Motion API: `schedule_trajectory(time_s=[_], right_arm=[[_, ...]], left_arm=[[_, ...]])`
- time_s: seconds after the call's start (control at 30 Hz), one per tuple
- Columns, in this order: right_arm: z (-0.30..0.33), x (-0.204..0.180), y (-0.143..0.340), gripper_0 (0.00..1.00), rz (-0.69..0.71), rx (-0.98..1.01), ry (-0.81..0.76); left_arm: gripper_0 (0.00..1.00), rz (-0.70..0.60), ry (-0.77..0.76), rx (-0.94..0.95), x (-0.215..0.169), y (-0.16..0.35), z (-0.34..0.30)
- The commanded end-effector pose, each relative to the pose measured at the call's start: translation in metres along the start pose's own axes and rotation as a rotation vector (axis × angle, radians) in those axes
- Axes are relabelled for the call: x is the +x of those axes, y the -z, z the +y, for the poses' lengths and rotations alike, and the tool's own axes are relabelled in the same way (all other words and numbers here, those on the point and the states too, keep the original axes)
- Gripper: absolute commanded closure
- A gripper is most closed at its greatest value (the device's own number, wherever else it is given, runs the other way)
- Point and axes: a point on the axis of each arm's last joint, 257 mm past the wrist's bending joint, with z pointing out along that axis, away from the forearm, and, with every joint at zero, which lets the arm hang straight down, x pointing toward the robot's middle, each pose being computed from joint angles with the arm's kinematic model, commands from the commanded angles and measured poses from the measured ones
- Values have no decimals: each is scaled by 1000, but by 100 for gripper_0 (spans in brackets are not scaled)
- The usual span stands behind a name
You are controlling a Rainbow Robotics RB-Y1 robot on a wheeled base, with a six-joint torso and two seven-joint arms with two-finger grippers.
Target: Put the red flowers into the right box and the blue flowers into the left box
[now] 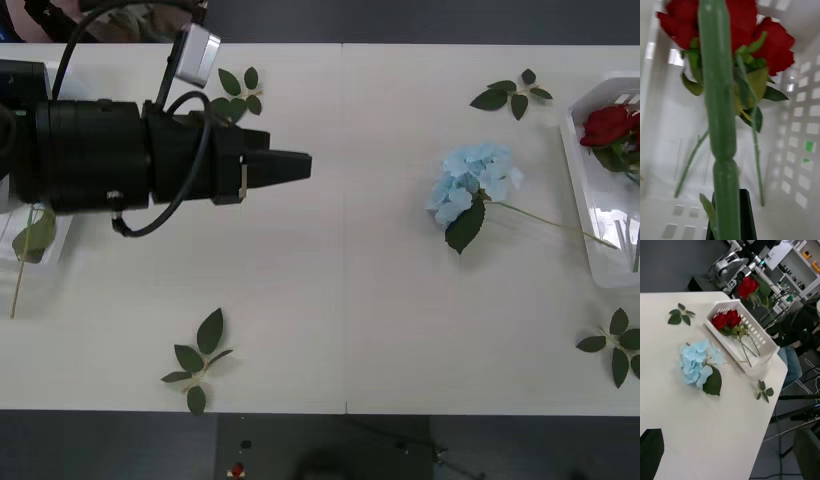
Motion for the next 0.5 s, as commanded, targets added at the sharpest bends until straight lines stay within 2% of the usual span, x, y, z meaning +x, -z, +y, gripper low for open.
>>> schedule_trajectory(time_s=[0.03,0.23,0.27,0.33,0.4,0.5], right_arm=[[-26,6,-6,100,1,89,-103],[-34,18,-28,100,-10,148,-137],[-35,18,-29,96,-16,159,-131],[-39,19,-32,65,-23,175,-123],[-40,19,-32,49,-24,178,-121],[-37,16,-32,33,-27,172,-101]], left_arm=[[0,84,-72,-22,29,8,3],[0,133,-182,-94,38,12,29],[0,139,-205,-106,39,13,33],[0,147,-252,-136,39,14,44],[0,142,-291,-152,36,13,49],[0,184,-345,-188,30,21,59]])
